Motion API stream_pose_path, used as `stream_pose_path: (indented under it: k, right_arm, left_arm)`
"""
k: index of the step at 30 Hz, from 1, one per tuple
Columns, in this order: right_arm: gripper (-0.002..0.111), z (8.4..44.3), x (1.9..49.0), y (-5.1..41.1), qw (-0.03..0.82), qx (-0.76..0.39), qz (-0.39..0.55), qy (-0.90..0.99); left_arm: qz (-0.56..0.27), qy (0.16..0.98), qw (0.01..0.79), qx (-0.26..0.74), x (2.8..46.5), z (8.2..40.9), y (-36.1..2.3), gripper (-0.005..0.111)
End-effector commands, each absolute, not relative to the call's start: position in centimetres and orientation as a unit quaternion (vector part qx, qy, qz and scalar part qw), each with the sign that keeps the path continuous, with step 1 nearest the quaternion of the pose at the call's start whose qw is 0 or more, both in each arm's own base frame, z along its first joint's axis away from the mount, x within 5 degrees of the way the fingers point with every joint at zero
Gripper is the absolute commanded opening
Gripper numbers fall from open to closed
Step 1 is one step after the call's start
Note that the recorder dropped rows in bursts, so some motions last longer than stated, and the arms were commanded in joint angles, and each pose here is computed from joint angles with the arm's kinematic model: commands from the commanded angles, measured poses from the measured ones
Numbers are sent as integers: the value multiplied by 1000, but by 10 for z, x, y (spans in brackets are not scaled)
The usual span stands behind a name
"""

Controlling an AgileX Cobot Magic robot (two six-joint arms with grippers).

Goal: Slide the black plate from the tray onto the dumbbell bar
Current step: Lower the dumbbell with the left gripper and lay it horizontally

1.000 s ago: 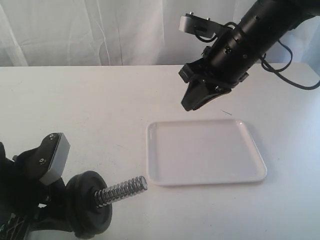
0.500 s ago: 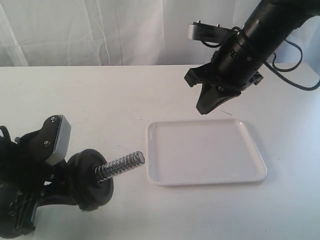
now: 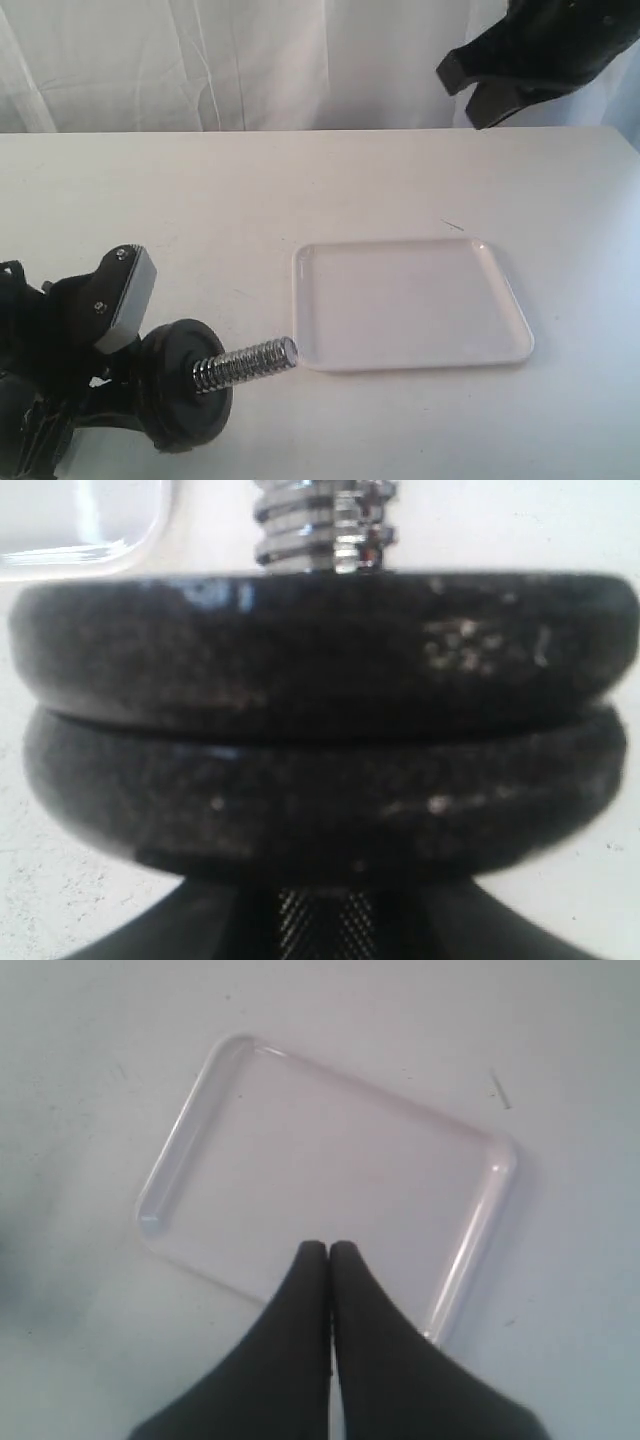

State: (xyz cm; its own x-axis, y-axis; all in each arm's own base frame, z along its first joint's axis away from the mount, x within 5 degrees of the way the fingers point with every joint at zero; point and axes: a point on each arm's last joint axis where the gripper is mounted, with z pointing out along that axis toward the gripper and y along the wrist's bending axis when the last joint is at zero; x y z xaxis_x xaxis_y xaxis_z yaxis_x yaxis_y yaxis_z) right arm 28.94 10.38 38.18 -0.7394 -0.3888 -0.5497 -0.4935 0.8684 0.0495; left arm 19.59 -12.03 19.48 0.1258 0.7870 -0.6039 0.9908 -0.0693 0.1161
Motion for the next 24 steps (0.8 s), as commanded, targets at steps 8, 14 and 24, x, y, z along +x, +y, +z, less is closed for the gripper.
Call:
stream_pose_path:
  k: [8, 14, 24]
  right_arm:
    - [0, 429, 241, 83, 331, -226, 78, 913]
    - [0, 436, 230, 80, 339, -227, 78, 910]
    - [0, 437, 227, 79, 334, -228, 78, 911]
  left_arm:
    - [-408, 671, 450, 424, 231, 266, -190, 0]
    - [-415, 666, 439, 438, 238, 265, -214, 0]
    - [-408, 664, 438, 448, 236, 268, -259, 0]
